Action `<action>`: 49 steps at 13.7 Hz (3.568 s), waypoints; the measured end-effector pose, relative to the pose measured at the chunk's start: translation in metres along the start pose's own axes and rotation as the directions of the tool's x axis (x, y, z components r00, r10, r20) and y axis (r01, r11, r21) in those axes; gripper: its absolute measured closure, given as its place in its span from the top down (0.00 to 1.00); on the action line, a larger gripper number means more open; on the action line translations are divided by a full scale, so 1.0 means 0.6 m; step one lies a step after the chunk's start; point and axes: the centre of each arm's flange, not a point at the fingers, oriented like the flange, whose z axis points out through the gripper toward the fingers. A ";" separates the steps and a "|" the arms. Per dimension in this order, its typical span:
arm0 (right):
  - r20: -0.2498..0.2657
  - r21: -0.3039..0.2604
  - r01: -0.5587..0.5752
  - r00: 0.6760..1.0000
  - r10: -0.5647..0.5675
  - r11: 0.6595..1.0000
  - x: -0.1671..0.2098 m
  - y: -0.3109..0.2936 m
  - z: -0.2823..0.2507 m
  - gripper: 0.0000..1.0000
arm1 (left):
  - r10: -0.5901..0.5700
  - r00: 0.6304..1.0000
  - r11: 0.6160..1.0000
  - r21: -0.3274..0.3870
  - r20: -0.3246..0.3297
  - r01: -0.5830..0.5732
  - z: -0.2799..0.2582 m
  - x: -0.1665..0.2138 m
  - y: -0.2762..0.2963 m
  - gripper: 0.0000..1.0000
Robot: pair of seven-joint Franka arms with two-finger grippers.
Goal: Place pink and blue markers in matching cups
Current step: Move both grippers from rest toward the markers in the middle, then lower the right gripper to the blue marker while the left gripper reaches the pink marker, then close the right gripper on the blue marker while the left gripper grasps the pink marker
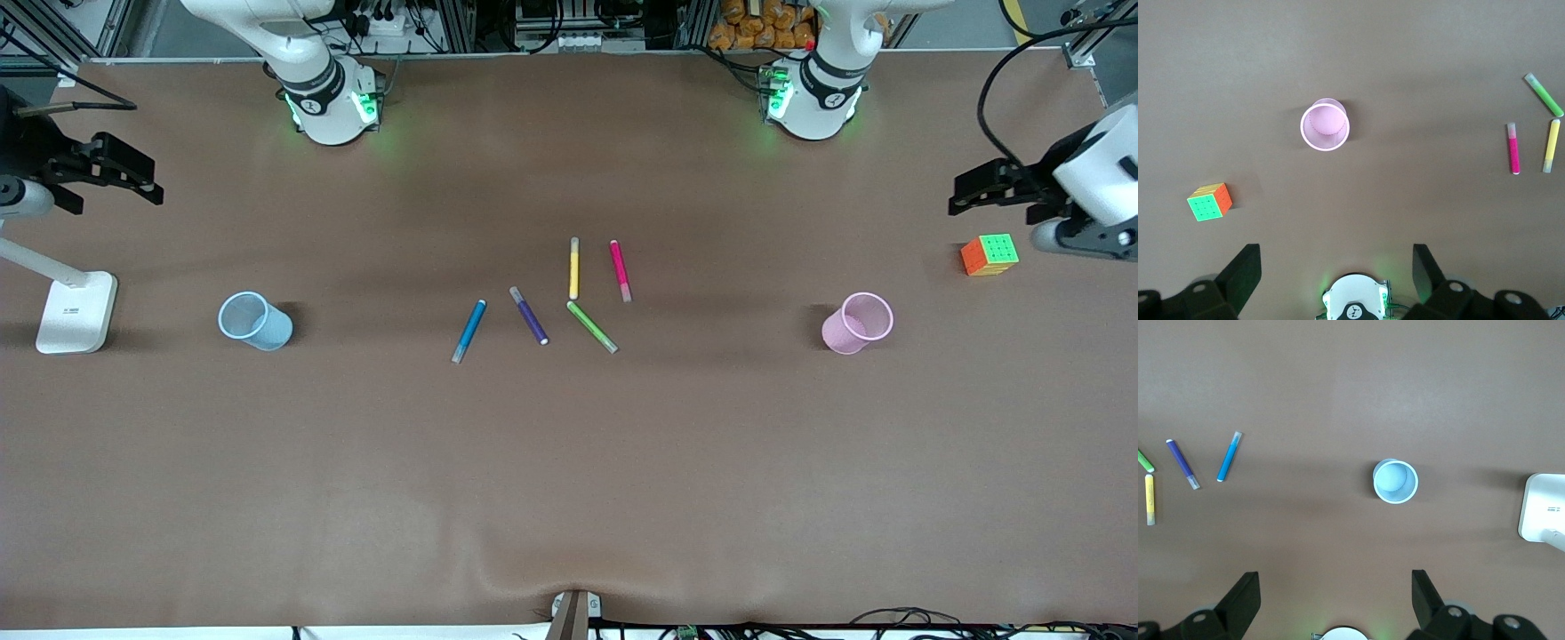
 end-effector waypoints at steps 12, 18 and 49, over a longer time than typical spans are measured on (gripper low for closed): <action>0.023 -0.015 -0.072 0.997 0.072 0.997 0.036 -0.140 0.066 1.00 | -0.018 0.999 1.000 0.009 0.031 0.018 0.186 0.080 0.156 1.00; 0.041 -0.034 -0.123 0.991 0.124 0.992 0.098 -0.265 0.178 1.00 | -0.094 0.995 0.995 0.017 0.022 0.094 0.303 0.070 0.257 1.00; -0.049 -0.020 -0.385 0.922 0.384 0.923 0.158 -0.459 0.796 0.58 | -0.270 0.960 0.962 -0.071 -0.074 0.265 0.723 0.075 0.589 0.57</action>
